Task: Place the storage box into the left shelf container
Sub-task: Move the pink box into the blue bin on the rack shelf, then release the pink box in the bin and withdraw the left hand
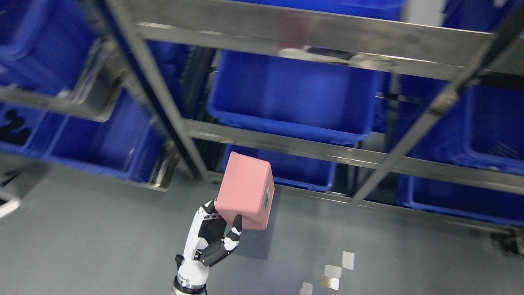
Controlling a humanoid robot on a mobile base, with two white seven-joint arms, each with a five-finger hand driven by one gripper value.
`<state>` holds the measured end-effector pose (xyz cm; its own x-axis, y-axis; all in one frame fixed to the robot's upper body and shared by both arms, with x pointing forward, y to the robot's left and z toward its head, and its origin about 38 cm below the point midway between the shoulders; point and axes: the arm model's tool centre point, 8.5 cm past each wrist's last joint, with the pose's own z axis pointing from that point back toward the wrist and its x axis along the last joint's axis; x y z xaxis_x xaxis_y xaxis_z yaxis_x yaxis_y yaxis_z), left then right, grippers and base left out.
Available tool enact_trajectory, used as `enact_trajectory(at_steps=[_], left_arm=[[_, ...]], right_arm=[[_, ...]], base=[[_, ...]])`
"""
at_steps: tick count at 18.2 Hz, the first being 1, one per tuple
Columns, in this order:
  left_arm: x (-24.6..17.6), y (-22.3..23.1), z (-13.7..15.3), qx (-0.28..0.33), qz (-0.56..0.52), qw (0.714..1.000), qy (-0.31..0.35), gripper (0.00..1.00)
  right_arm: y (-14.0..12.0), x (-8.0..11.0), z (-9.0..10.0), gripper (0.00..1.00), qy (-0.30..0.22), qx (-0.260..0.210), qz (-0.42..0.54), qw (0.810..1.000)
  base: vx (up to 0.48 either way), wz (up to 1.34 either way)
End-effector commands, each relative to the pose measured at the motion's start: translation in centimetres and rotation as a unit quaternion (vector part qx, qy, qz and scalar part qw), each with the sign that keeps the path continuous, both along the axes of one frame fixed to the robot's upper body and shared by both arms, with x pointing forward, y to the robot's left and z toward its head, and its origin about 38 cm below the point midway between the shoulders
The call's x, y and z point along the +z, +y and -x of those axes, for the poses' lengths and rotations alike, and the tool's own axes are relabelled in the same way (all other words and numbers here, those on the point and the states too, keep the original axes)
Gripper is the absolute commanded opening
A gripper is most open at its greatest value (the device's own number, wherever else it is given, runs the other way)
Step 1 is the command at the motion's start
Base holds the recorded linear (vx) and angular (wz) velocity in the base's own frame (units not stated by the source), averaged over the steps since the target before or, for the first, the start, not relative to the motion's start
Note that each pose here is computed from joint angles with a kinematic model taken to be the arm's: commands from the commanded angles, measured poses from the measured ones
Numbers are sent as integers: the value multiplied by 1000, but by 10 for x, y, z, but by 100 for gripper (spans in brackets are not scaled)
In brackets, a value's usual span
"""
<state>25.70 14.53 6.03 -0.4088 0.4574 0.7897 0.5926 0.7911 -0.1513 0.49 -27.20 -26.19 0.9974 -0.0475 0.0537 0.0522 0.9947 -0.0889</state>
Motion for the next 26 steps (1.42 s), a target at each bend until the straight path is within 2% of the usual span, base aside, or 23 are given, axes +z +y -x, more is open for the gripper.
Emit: enact_trajectory(at_steps=[1,6,12,16,21,26], left_arm=[[-1,13,-25,5,-22,1000,6,8],[21,45,-88,35,-99,994,14,9],[54,77,-158,69,-135,988,22,9],[54,73,-198,48,-209,975,52,9],[78,75,-255,36,-340,939,42,11],[64,69,-273,9,-487,872,47,12]], right_arm=[[-12,1,-8,100,-11,-10,10,1000],[-12,1,-8,100,-11,-10,10,1000],[-12,1,-8,100,-11,-10,9,1000],[-12,1,-8,100,-11,-10,9,1000],[-12,1,-8,100,-11,-10,9,1000],[-12,1,-8,100,-11,-10,9,1000]], base=[[104,-889],[102,-645],[48,-251],[6,-25],[-7,37],[0,0]])
